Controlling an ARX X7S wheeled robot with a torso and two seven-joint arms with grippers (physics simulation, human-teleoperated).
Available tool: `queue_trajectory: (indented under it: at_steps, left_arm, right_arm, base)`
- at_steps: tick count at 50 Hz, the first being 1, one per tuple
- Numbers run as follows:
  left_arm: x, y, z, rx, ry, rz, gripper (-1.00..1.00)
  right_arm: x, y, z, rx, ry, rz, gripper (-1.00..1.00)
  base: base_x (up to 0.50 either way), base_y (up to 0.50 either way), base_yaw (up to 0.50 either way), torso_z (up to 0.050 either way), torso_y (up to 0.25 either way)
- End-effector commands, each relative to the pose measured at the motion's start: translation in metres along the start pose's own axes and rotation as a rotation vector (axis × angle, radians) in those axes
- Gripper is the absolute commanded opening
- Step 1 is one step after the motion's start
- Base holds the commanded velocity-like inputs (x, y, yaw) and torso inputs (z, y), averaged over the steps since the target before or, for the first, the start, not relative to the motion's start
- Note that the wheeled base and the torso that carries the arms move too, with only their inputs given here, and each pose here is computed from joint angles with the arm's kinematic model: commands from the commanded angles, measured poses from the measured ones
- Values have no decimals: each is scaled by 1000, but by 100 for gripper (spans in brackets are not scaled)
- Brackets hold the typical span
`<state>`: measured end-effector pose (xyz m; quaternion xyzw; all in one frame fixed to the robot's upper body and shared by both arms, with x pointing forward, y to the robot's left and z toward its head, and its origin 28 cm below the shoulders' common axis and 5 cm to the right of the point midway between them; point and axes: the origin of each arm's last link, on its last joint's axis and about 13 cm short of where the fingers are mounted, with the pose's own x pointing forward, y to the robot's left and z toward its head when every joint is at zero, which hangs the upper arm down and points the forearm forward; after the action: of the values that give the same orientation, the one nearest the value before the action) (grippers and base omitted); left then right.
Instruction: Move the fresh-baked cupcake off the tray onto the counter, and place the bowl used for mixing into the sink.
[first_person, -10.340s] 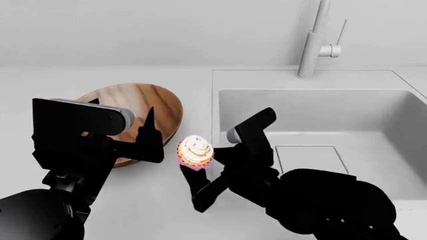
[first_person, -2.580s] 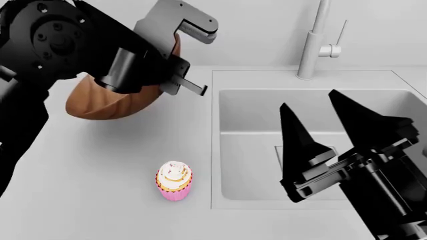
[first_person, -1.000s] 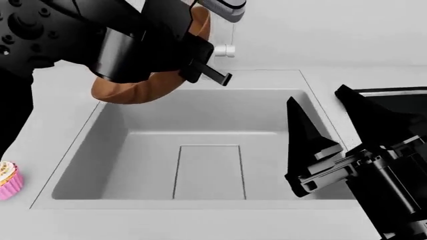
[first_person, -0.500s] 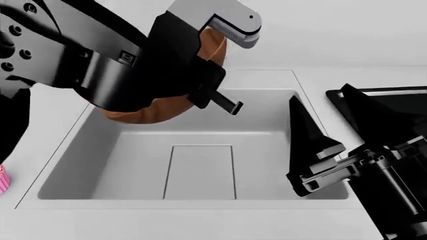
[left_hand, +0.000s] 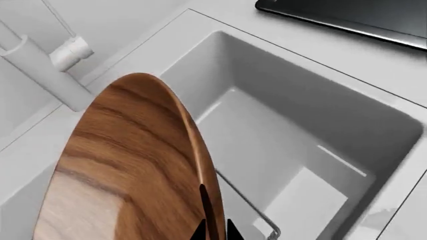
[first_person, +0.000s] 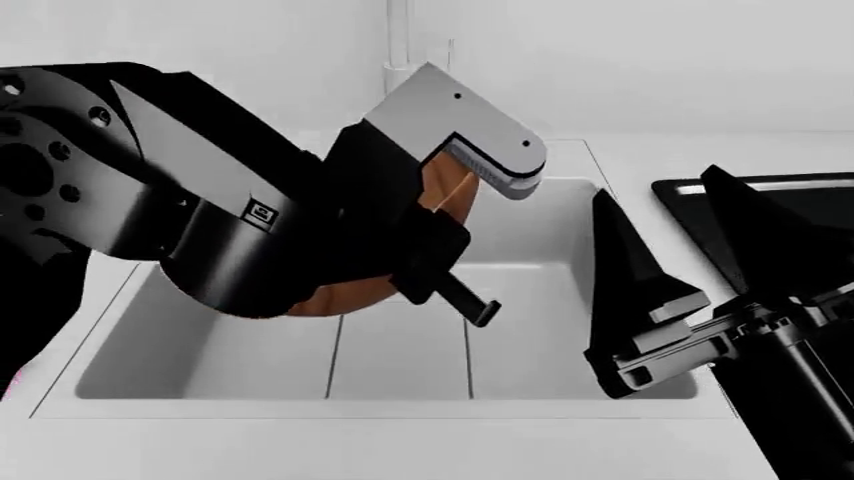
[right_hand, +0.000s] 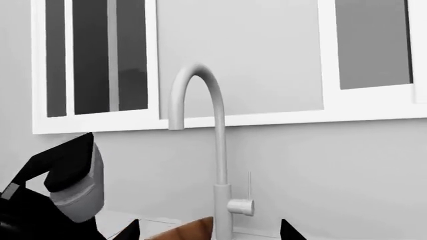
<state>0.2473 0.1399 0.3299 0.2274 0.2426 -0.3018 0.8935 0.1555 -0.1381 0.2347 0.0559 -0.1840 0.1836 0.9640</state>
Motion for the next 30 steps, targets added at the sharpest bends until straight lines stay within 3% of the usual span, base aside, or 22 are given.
queue_trajectory:
  at_steps: [1, 11, 30]
  left_arm:
    - [11, -8, -13, 10, 46, -17, -100]
    - [23, -12, -20, 9, 82, -43, -100]
    - [56, 1, -22, -44, 108, -29, -100]
  right_arm:
    - [-4, 0, 3, -9, -9, -13, 100]
    - [-5, -1, 2, -8, -7, -17, 100]
    - [-5, -2, 0, -6, 1, -29, 100]
  base:
    - [0, 0, 0, 0, 0]
    - [0, 0, 0, 0, 1]
    - [0, 0, 0, 0, 1]
